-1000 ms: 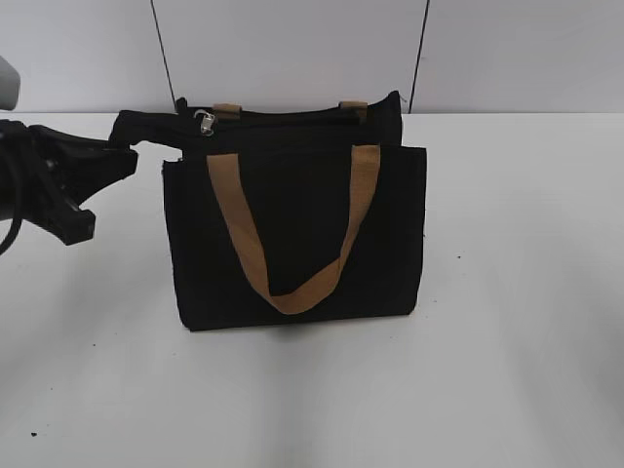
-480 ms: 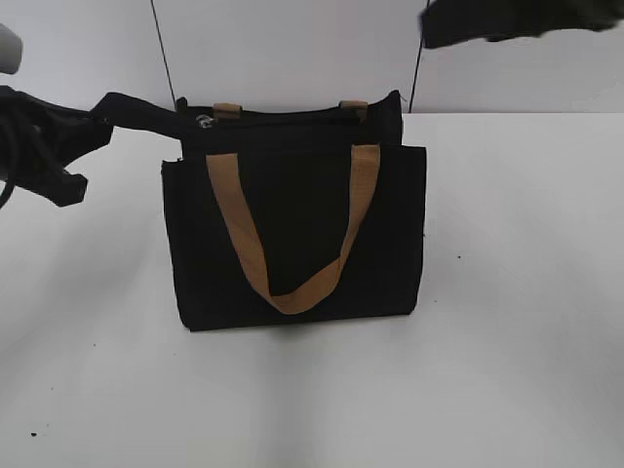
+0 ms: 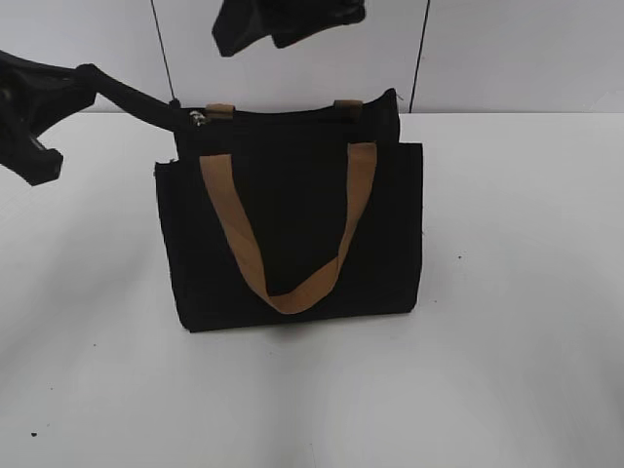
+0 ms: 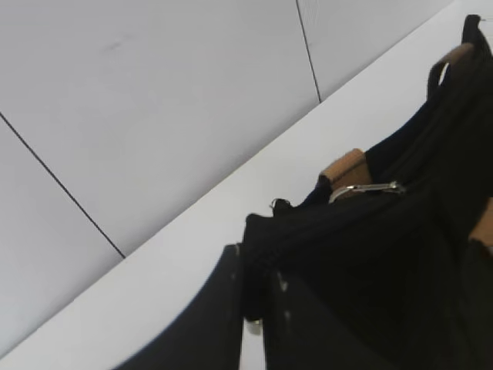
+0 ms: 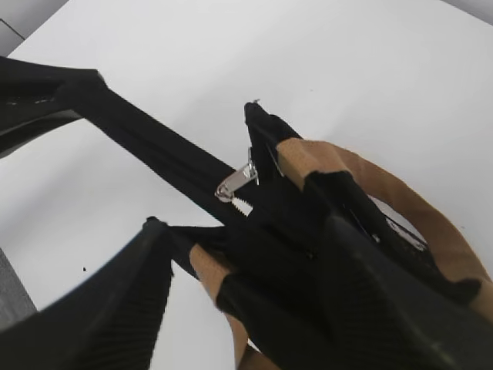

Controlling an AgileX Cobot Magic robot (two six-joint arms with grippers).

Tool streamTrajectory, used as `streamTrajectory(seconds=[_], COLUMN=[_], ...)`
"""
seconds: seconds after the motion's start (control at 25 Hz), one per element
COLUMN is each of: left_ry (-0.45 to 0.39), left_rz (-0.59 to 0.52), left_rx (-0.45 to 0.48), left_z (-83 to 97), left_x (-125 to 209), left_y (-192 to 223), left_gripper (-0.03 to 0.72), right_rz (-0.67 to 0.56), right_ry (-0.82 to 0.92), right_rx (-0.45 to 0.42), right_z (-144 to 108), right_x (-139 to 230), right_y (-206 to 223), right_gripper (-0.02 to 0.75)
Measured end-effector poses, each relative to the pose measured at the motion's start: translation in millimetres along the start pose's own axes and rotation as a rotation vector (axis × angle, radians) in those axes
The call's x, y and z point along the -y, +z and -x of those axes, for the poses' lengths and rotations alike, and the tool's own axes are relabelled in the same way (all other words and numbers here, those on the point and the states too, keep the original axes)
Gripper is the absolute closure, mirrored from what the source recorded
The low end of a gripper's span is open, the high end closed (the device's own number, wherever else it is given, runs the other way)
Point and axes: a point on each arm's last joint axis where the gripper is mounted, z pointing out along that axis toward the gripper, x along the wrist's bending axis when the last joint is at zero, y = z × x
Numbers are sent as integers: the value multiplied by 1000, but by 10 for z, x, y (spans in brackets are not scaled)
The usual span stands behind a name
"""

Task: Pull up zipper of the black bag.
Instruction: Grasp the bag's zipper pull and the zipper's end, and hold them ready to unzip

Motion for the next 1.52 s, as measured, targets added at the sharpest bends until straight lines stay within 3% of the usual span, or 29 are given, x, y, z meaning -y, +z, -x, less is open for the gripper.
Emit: streamTrajectory(seconds=[0.36, 0.68, 0.88, 1.52], left_ry=[93, 139, 159, 199], left_rz=[43, 57, 43, 30], left_rx=[4, 63, 72, 86], left_z=[19, 146, 205, 227], left_x=[-130, -178, -205, -198], left_y=[-128, -99, -92, -88], left_gripper=[655, 656, 656, 656], right_rz=[-67, -97, -114, -73], right_ry=[-7, 22, 45, 121], right_rx=[-45, -142, -152, -150], right_z=[67, 70, 120, 217], right_x=[-155, -74, -12, 4], right_y=[435, 689, 860, 1173], right_gripper=[307, 307, 311, 422])
